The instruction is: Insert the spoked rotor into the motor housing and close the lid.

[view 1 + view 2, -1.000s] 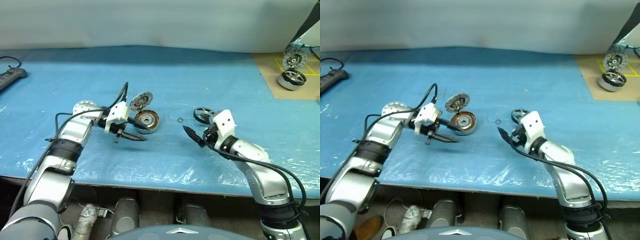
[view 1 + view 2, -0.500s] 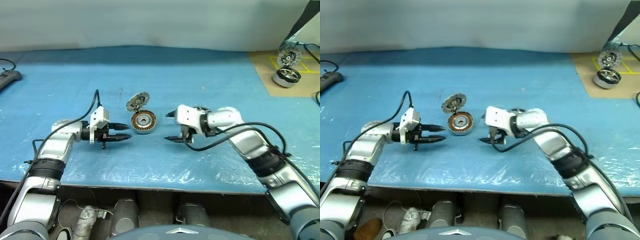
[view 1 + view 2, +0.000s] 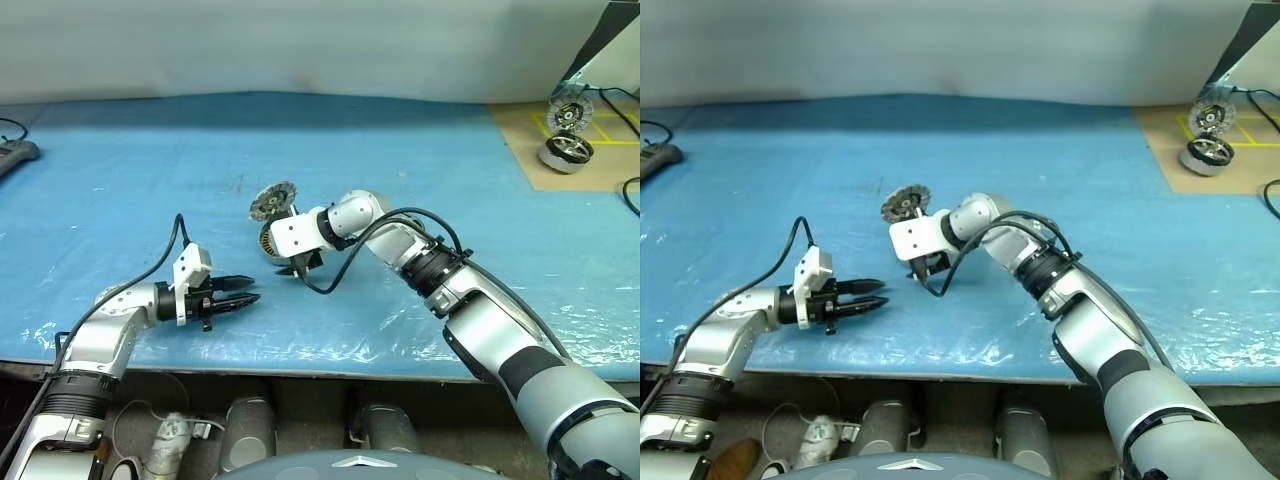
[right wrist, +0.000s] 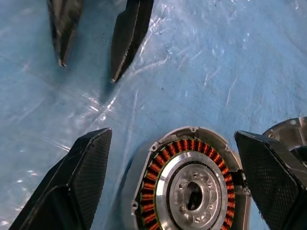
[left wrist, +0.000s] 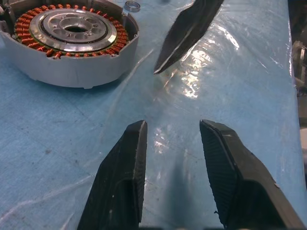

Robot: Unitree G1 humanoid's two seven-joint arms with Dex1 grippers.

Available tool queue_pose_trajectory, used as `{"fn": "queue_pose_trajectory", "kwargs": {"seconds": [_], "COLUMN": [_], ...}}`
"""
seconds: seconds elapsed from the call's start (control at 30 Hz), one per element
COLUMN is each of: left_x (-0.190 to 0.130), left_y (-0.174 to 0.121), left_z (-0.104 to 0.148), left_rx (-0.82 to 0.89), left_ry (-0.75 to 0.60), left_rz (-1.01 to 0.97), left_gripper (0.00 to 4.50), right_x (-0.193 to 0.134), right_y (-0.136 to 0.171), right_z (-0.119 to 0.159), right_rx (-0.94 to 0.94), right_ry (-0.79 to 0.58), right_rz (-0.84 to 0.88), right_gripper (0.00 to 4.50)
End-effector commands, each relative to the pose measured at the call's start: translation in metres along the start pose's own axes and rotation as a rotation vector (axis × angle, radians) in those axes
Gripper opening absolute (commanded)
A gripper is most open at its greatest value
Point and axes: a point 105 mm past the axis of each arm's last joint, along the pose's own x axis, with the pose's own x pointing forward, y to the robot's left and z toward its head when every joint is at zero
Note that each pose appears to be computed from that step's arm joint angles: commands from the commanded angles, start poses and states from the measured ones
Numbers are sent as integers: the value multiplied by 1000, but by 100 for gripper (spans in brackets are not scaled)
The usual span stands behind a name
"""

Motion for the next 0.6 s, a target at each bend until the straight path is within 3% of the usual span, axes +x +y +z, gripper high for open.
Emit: {"fn": "queue_pose_trajectory", "kwargs": {"seconds": [0.03,0.27,0.6], "left_x": [2,13,15], "left_y": [-6,-14,-10], "left_z": [17,41,45], "left_rx": [48,51,35], "left_ry": [-28,-56,-32], "left_rz": [13,11,14], "left_gripper": [183,183,183], "right_x": [0,-10,4], "right_y": [-10,-10,10], "right_z": [-9,-13,-23], "right_rx": [-26,30,41], "right_ry": [30,1,34], "right_rz": [-25,-3,8], "right_gripper": [435,435,435]}}
